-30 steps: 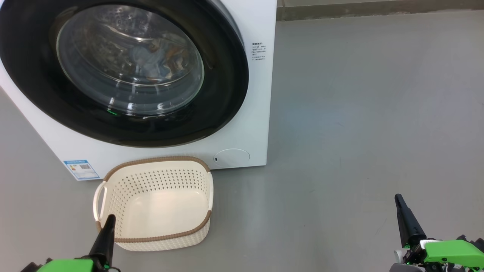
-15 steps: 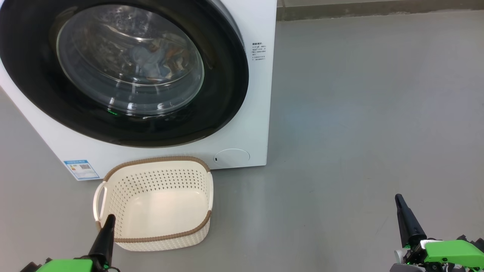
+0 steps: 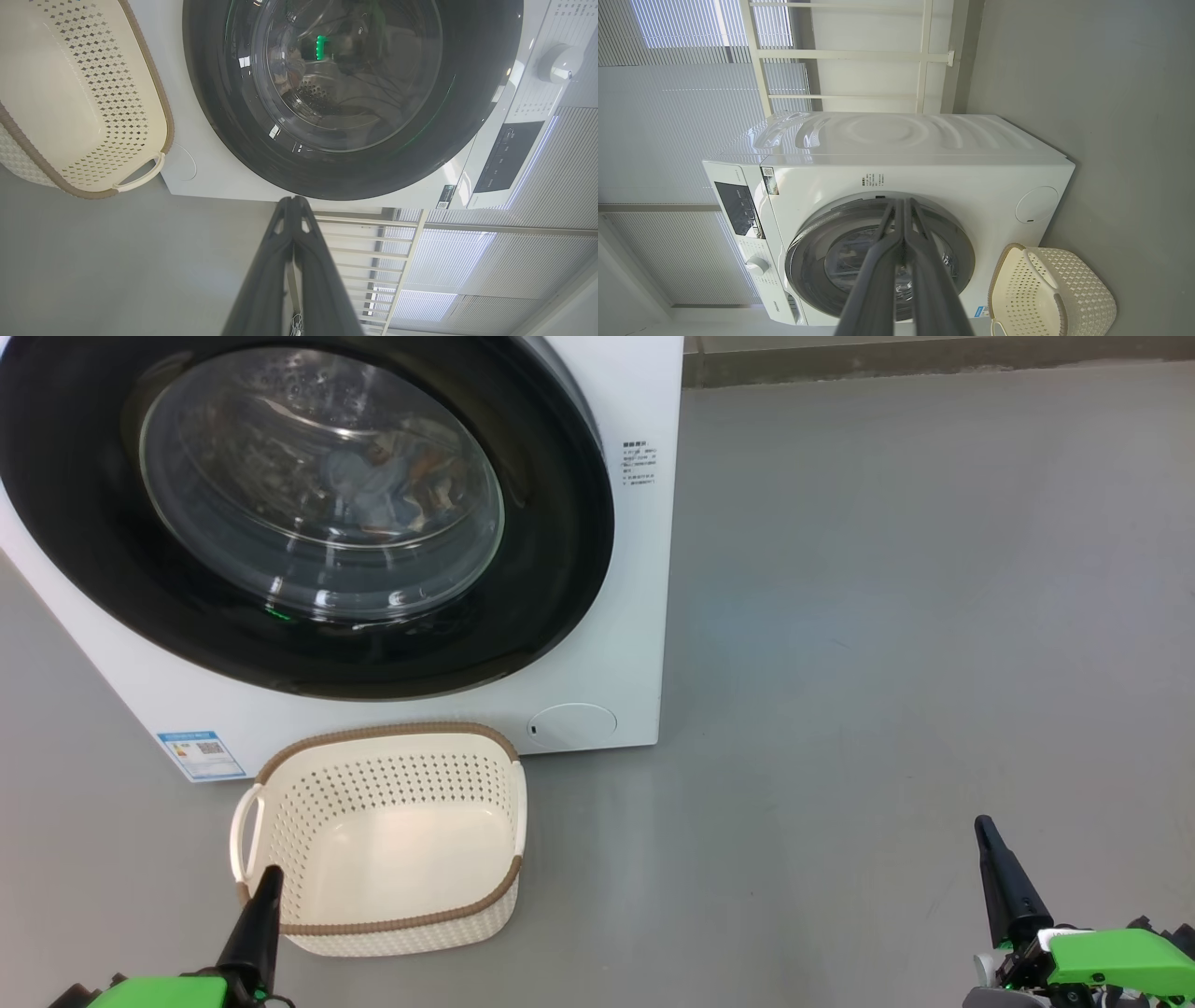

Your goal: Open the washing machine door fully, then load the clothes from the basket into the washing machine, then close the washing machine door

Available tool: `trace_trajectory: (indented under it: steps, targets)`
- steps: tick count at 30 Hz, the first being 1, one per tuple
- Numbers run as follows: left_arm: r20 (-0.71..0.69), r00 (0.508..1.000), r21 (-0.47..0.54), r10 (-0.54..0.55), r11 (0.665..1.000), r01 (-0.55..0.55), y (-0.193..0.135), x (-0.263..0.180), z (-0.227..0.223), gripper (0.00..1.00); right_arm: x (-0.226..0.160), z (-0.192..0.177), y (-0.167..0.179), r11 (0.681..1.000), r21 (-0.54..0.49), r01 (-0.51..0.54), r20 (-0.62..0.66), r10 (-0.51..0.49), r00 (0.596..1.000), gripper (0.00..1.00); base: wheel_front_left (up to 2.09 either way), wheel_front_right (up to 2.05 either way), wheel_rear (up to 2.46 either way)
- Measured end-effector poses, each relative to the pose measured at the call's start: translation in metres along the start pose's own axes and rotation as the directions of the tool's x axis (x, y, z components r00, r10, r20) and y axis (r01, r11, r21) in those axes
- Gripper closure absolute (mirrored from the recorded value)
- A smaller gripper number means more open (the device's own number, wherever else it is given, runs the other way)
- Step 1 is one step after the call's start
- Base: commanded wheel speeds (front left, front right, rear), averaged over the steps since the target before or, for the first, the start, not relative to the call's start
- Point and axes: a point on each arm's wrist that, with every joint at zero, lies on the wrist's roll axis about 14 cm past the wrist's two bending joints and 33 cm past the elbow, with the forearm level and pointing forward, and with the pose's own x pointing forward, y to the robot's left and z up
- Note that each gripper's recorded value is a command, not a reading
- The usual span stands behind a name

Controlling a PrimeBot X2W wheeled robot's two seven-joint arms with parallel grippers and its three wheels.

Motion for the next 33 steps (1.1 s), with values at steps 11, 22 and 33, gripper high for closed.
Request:
trace_trajectory:
  steps: [11,22,33]
  targets:
    - [0.000,1.000,-0.001,0.000,1.000,0.000,0.0000,-0.0001,0.0007,1.00,-0.0001,0.0004,-0.0001,1.000,0.001,0.000,0.002,0.000,1.000,1.00,0.00,0.00,0.00]
    - [0.000,1.000,-0.002,0.000,1.000,0.000,0.0000,-0.0001,0.0010,1.00,-0.0001,0.0008,-0.0001,1.000,0.003,0.000,0.004,0.000,1.000,1.00,0.00,0.00,0.00]
    - [0.003,1.000,-0.001,-0.001,1.000,0.001,-0.0001,-0.0002,0.0022,1.00,-0.0001,0.0007,-0.0001,1.000,0.004,0.000,0.002,0.000,1.000,1.00,0.00,0.00,0.00]
